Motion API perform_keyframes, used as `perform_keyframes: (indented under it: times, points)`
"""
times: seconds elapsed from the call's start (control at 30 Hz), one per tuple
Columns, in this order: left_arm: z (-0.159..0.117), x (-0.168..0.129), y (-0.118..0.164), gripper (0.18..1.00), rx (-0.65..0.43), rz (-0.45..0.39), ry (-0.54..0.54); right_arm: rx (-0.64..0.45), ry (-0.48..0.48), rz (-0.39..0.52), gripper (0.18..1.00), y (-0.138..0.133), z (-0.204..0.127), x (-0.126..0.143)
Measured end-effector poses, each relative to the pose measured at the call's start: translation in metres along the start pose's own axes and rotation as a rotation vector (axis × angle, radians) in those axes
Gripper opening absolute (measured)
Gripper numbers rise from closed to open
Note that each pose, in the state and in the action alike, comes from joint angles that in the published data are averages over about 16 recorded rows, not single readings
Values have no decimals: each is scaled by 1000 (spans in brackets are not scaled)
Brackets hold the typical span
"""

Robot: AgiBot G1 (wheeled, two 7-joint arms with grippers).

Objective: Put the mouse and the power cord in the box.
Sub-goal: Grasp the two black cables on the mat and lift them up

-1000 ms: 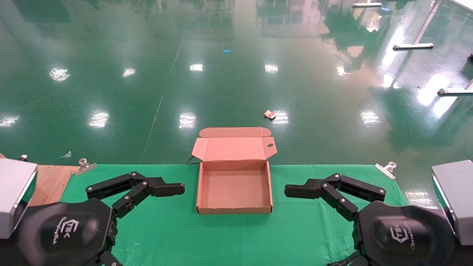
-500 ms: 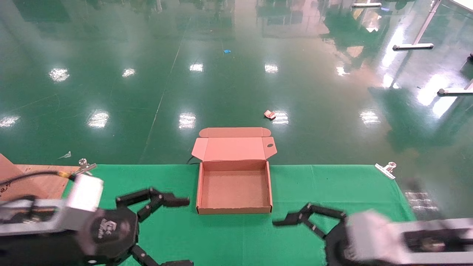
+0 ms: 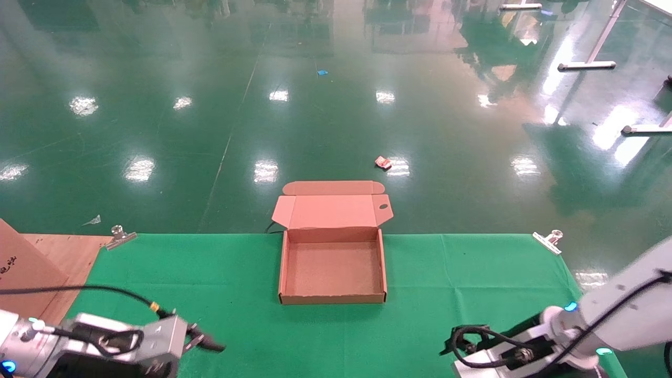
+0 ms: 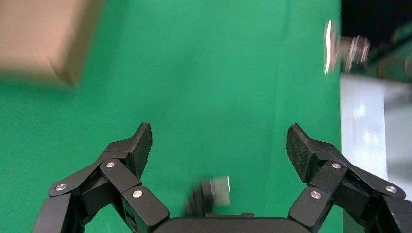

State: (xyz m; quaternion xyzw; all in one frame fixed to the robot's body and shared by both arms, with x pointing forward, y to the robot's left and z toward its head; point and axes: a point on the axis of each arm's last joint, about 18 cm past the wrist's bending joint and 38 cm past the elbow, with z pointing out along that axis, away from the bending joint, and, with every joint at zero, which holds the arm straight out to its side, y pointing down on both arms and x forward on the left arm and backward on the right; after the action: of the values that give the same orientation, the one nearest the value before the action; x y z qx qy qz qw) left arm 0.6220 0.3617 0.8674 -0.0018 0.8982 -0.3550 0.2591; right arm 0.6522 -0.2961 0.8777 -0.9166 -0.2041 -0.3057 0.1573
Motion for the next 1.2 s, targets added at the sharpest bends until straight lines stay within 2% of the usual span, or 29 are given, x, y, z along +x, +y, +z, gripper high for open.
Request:
perform_keyframes:
  times: [0.27,0.57,0.9,1.2]
  points:
    - [5,-12,45,1001,-230,29,-22,-164,-35,-102,1001,26,24,14]
    - [13,-20,73,1001,-392,60,-40,-244,-65,-123,1001,50,38,14]
    - [22,-17,85,1001,-421,50,-41,-261,-68,-99,1001,62,43,9]
    - [27,-10,88,994,-405,46,-23,-248,-67,-99,992,61,45,10]
